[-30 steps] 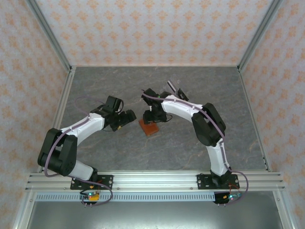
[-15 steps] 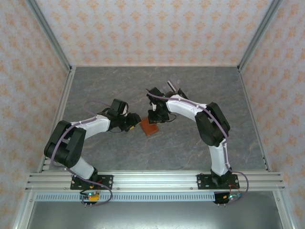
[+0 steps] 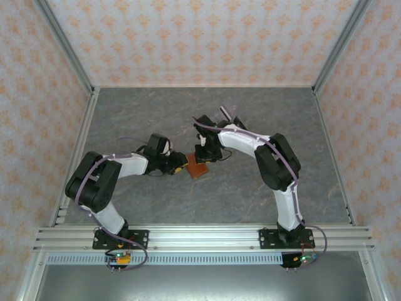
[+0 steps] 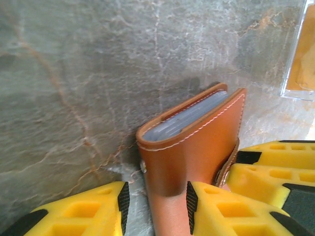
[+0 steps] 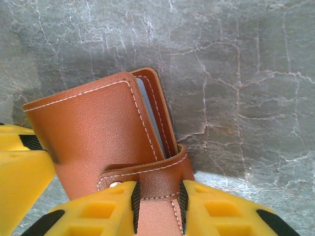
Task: Take the credit cards out of the card holder
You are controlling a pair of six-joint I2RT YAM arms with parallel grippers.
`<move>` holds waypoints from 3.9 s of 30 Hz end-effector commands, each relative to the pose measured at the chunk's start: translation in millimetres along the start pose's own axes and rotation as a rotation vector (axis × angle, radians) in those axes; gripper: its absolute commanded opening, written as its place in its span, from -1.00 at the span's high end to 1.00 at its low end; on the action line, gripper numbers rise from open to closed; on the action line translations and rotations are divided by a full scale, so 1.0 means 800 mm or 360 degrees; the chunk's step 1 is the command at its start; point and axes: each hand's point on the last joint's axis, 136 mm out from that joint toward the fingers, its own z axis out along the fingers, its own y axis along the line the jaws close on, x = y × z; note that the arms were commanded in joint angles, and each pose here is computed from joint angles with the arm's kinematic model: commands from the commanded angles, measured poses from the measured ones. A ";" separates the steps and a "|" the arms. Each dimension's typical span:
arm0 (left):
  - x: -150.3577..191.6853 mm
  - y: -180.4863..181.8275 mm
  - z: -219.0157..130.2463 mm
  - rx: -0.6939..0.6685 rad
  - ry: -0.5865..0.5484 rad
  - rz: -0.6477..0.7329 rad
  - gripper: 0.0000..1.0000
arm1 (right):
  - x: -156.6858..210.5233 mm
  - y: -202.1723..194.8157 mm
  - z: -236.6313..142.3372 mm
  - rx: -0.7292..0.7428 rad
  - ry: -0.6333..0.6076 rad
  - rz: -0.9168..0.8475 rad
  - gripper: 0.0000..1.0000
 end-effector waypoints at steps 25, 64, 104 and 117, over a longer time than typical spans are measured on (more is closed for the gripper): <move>-0.004 -0.056 -0.001 0.0365 0.0000 0.0040 0.32 | -0.004 0.004 0.011 -0.0438 0.0048 0.0336 0.40; -0.011 -0.054 -0.008 0.0246 -0.0036 0.0066 0.78 | -0.010 0.003 0.000 -0.0313 -0.0011 0.0253 -0.10; -0.016 -0.021 -0.014 -0.0028 -0.0087 0.0030 0.59 | -0.016 -0.026 -0.014 0.0040 -0.0119 0.0216 0.41; -0.046 -0.023 -0.064 -0.0188 -0.0288 0.0124 -0.58 | -0.029 -0.012 -0.051 -0.0032 -0.0283 0.0136 0.78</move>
